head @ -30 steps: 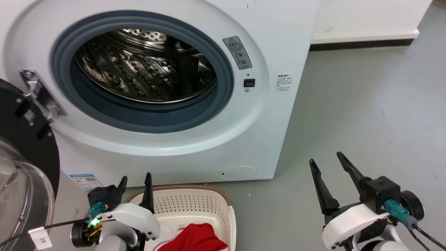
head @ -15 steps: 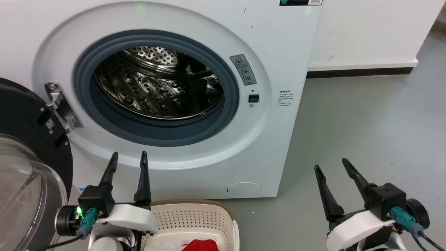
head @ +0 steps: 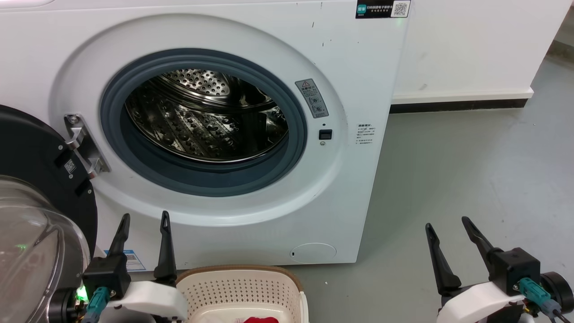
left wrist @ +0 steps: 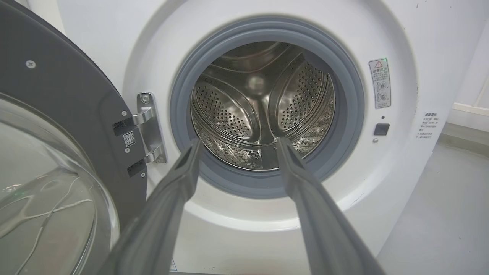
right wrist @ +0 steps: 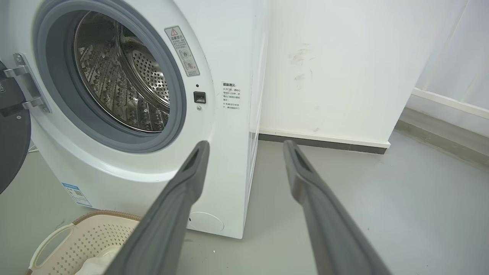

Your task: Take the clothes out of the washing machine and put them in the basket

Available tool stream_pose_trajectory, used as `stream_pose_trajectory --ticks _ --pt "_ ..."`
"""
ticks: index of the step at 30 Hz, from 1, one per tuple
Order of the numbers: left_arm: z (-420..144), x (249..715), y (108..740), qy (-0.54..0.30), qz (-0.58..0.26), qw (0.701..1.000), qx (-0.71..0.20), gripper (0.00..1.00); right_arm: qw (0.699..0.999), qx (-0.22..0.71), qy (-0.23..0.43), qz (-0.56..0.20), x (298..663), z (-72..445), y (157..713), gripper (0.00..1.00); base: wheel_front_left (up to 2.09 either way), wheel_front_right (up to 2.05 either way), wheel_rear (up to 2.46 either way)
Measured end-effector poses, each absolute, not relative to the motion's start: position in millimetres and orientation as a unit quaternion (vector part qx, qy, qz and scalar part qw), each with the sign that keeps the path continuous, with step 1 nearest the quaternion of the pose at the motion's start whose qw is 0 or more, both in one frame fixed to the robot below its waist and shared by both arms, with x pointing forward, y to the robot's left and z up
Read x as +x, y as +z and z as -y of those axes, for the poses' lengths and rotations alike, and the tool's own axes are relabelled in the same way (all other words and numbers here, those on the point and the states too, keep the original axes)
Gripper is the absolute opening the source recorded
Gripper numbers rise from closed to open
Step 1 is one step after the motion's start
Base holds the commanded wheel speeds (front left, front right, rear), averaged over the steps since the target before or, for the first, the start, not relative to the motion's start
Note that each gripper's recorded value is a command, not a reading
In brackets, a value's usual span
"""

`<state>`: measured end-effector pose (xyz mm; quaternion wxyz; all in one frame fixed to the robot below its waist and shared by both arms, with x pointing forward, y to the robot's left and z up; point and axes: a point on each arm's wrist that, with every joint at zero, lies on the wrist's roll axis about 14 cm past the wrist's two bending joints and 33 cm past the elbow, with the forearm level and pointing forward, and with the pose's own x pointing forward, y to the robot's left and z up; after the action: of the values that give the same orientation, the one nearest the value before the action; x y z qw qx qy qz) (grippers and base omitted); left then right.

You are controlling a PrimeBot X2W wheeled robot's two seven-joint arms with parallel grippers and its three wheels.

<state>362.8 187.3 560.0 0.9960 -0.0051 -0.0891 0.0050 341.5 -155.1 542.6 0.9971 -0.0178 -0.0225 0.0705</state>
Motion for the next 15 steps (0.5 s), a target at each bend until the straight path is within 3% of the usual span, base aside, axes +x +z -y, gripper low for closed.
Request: stream_pose_trajectory --ticks 15 --pt "-195 349 539 0.017 0.055 0.998 -0.003 1.0 0.996 -0.021 0.081 0.018 339 148 539 1.0 0.0 0.0 0.0"
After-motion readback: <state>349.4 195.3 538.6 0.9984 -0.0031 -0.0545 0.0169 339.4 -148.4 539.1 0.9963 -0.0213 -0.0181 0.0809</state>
